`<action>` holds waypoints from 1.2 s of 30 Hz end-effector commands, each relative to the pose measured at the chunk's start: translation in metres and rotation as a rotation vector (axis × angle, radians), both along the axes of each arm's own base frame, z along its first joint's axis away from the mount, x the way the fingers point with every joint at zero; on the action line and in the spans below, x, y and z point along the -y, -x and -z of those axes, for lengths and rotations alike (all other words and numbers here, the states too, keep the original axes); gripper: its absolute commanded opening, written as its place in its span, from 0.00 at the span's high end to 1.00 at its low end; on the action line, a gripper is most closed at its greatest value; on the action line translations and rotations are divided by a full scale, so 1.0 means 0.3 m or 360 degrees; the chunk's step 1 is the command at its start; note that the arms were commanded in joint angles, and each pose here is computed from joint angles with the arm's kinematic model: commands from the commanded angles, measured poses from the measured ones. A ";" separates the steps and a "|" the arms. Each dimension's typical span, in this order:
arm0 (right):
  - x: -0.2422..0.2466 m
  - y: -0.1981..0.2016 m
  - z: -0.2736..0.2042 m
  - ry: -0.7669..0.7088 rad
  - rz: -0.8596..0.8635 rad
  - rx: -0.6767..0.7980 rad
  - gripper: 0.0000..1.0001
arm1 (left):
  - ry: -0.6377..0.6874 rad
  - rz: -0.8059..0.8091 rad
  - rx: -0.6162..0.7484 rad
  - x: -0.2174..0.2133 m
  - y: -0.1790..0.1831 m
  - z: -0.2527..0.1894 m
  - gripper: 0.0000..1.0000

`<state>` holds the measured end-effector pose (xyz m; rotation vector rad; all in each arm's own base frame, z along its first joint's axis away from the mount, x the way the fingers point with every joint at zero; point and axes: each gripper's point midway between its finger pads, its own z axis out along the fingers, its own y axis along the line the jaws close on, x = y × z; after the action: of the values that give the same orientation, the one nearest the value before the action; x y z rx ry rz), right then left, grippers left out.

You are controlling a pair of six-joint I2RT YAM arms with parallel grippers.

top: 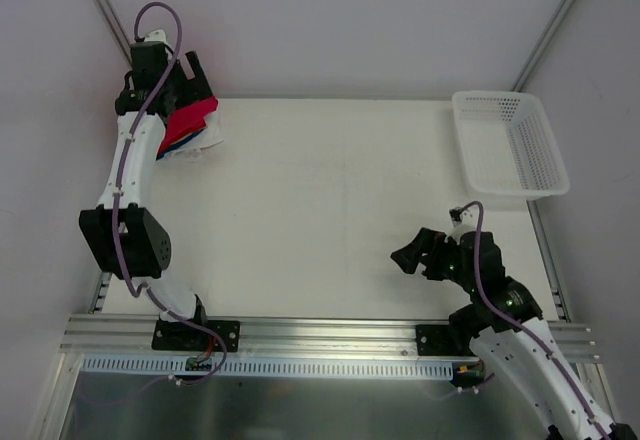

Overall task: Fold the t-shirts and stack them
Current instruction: Put the neatly folded tshirt into the corner of the board with the left arm

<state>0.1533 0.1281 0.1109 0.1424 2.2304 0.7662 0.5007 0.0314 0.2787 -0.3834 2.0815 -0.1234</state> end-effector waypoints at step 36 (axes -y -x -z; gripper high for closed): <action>-0.076 -0.171 -0.254 0.0315 -0.0273 0.0140 0.01 | -0.0366 -0.0302 0.0458 -0.014 0.804 -0.151 0.01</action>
<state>0.1955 0.1483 0.1876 -0.1530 2.2667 0.6417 0.2565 0.0423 0.2977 -0.4128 1.8203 0.2242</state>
